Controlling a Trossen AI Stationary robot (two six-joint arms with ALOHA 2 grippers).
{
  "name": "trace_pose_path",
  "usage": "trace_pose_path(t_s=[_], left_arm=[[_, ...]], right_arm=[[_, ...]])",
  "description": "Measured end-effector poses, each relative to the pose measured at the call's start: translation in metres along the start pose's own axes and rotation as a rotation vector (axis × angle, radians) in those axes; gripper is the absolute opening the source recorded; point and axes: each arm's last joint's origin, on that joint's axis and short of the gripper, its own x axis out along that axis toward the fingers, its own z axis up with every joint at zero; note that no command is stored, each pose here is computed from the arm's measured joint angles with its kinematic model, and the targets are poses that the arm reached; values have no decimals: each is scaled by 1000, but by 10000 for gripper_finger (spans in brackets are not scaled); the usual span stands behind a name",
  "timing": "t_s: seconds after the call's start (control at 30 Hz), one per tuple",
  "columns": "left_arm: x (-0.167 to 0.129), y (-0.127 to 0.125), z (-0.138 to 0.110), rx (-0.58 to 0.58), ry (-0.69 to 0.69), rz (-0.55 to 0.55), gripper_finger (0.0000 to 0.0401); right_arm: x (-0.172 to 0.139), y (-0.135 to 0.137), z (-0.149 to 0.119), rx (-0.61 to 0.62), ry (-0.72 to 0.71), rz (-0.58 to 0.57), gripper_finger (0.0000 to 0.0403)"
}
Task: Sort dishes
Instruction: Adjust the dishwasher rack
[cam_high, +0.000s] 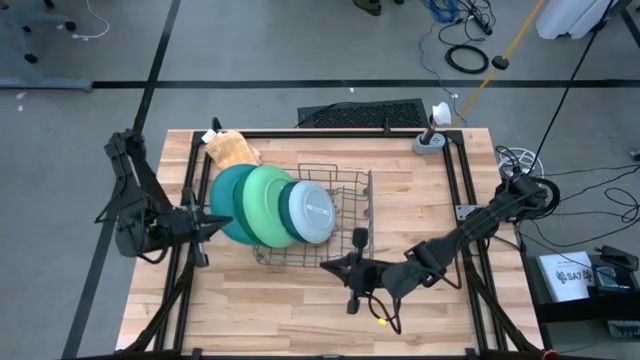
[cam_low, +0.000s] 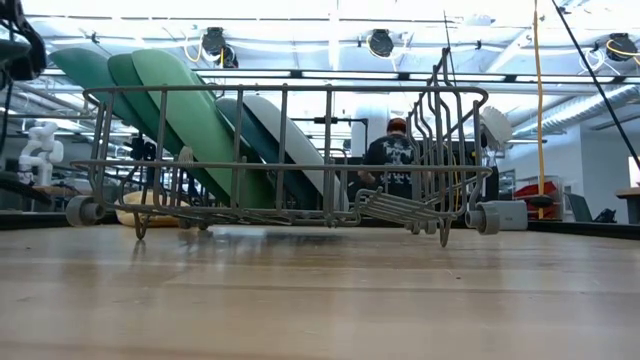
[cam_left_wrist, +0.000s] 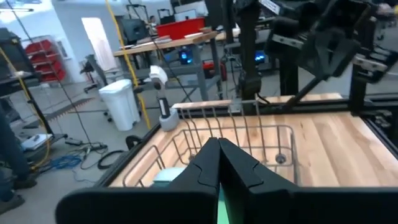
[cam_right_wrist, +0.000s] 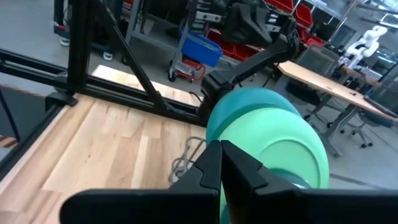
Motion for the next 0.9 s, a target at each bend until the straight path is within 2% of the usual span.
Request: trace_pose_path(t_s=[0.3, 0.4, 0.67, 0.8, 0.9], left_arm=[[-6, -3, -21, -62, 58, -28, 8], [-9, -2, -25, -84, 52, -8, 8], [-10, -5, -29, -49, 53, -10, 8], [-10, -10, -31, -14, 58, -12, 8], [-10, -12, -30, 17, 64, -33, 8]], right_arm=[[3, -4, 1, -1, -17, 27, 0], [3, -4, 1, 0, -17, 27, 0], [3, -9, -12, 2, -36, 69, 0], [-11, -24, -30, 44, -123, 46, 0], [-37, -42, -45, 72, -194, 15, 0]])
